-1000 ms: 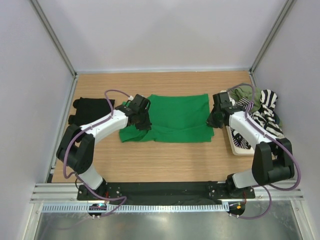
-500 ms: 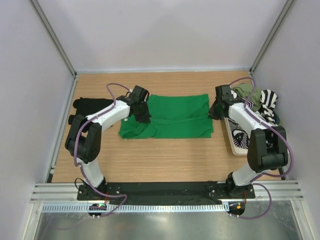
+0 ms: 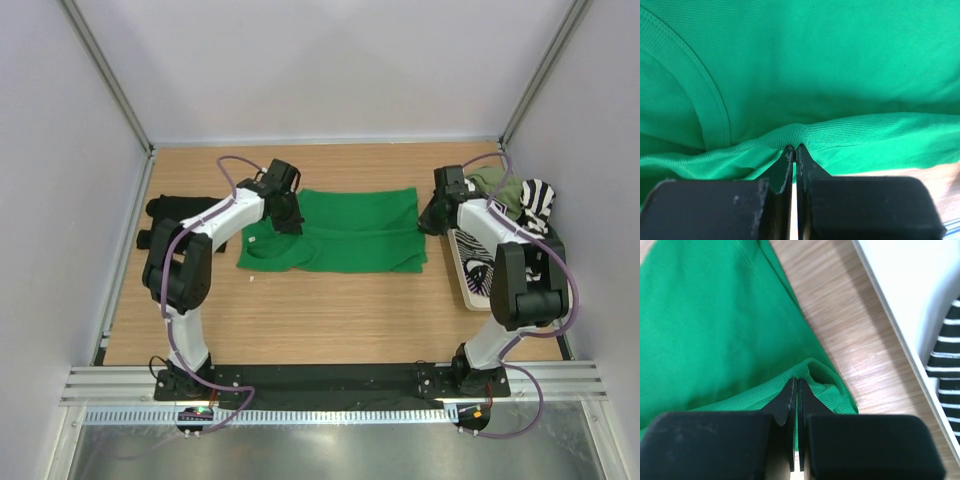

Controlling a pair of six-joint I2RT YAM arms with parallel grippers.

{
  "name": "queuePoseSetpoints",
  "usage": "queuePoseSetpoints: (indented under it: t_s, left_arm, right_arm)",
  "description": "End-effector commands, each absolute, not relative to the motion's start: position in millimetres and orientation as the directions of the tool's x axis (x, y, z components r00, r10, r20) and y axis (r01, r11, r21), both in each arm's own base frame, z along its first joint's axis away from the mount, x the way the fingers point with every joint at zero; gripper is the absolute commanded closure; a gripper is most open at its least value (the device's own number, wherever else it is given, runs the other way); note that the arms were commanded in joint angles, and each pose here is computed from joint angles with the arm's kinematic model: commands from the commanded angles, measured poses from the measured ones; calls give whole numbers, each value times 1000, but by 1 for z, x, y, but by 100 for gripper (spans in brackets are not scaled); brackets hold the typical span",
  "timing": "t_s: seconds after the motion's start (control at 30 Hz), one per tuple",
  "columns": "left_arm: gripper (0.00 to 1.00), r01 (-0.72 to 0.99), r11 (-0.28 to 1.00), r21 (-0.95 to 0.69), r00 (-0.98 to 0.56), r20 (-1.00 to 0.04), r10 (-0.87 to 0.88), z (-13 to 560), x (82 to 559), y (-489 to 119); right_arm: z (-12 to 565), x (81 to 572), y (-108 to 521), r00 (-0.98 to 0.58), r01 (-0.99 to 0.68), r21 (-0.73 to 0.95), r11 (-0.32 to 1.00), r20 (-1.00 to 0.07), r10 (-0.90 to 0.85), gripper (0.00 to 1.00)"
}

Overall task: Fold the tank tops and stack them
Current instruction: Fold the tank top

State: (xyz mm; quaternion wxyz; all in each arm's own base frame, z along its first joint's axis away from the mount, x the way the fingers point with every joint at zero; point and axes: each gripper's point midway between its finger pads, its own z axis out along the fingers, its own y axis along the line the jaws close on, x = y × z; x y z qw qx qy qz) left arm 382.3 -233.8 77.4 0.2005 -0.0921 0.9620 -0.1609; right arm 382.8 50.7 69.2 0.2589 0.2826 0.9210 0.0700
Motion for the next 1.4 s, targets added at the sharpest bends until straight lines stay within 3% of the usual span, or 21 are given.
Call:
queuePoseSetpoints:
  t_s: [0.0,0.27,0.33,0.4,0.43,0.47,0.53,0.63,0.73,0.83,1.03,1.37]
  left_arm:
    - [100,-98,932,-348,-900,-368,-232,86,395,-232]
    - [100,-109,935,-337,-903,-360,-235,79,411,-231]
    - [99,-110,936,-335,-904,-357,-234,76,416,-233]
    - [89,-111,938,-330,-903,-361,-234,76,420,-233]
    - [85,-113,940,-322,-900,-367,-234,77,421,-231]
    - [77,-112,941,-318,-896,-376,-234,80,422,-229]
    - [69,-113,946,-303,-881,-410,-236,90,424,-223]
    - [58,-113,954,-279,-839,-487,-242,119,423,-209]
    - [51,-114,954,-277,-810,-530,-251,143,409,-196]
    - [49,-124,947,-297,-783,-557,-277,155,387,-183]
    - [50,-170,939,-298,-787,-533,-311,131,334,-154]
    - [50,-280,903,-327,-757,-503,-417,106,315,-105]
  right_arm:
    - [91,411,50,-668,452,315,835,-502,550,97]
    - [86,424,46,-659,473,304,827,-501,561,96]
    - [84,428,46,-655,477,304,825,-503,564,92]
    - [80,429,45,-656,480,300,824,-501,565,82]
    - [82,432,44,-644,480,305,823,-514,566,63]
    - [88,433,41,-627,485,302,820,-533,568,57]
    - [94,431,39,-608,484,311,818,-553,570,45]
    - [112,421,32,-576,473,313,824,-598,558,39]
    - [122,401,35,-573,441,338,831,-607,551,38]
    - [117,373,39,-591,413,351,840,-599,541,45]
    - [101,325,46,-645,370,367,854,-560,520,53]
    - [51,296,45,-720,369,308,877,-503,479,54]
